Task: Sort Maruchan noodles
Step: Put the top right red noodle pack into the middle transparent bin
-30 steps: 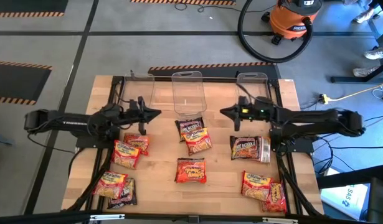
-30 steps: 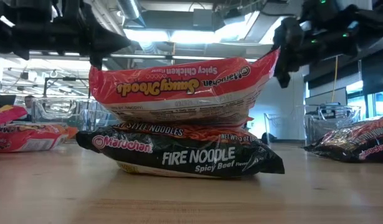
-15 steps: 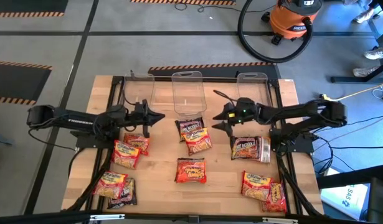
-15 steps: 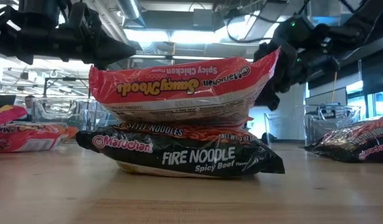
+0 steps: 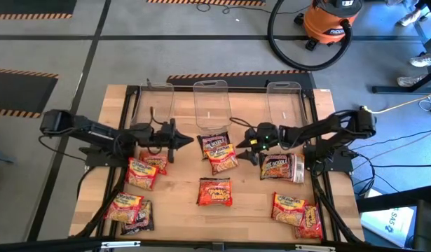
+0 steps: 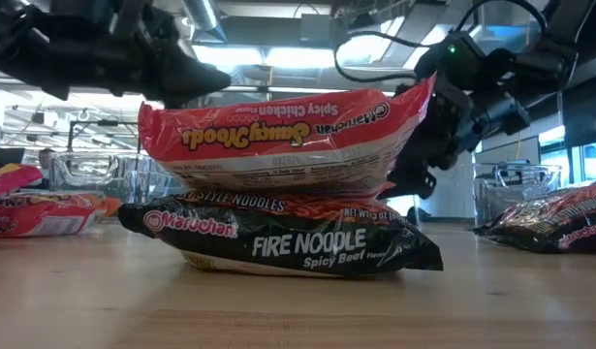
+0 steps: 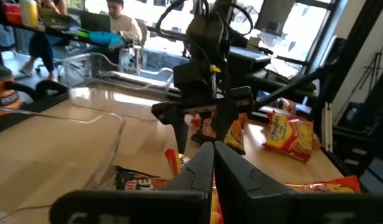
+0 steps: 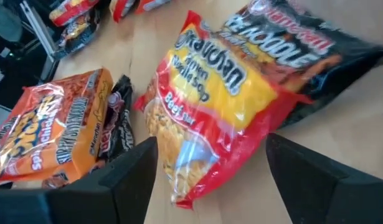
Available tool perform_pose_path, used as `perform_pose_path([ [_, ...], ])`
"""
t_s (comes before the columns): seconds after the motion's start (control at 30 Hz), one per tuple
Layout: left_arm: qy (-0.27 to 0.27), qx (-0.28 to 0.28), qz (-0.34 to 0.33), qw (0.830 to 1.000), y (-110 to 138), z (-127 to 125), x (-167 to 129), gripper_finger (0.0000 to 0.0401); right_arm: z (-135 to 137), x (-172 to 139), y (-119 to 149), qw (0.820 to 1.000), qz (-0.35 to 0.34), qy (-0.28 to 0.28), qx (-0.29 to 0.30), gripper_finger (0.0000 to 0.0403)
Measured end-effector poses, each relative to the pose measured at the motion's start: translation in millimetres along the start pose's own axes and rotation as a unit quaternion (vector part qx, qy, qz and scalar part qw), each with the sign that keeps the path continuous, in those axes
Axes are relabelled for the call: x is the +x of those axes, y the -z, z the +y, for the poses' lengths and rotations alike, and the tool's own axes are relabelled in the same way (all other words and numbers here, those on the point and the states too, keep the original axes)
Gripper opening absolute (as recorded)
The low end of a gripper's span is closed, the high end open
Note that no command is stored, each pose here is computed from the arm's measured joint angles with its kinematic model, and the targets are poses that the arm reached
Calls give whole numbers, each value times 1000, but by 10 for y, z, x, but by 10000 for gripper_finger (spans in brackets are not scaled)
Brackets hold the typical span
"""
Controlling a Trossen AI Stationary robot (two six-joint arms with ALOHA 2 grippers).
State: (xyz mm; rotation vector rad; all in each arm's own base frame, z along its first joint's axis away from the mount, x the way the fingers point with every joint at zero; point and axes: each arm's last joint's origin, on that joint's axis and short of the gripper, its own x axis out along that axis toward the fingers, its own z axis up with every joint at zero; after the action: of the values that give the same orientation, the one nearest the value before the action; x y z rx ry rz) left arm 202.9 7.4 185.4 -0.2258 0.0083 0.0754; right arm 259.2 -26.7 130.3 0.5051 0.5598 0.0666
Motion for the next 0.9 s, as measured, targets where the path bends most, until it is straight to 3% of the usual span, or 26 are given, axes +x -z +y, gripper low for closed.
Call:
perform_pose_path([
  [0.2, 11, 2, 47, 999, 118, -60, 217, 7, -65, 85, 95, 999, 17, 27, 18, 275],
  [0.9, 17, 18, 199, 980, 785, -170, 686, 7, -149, 252, 164, 999, -5, 17, 42, 275],
])
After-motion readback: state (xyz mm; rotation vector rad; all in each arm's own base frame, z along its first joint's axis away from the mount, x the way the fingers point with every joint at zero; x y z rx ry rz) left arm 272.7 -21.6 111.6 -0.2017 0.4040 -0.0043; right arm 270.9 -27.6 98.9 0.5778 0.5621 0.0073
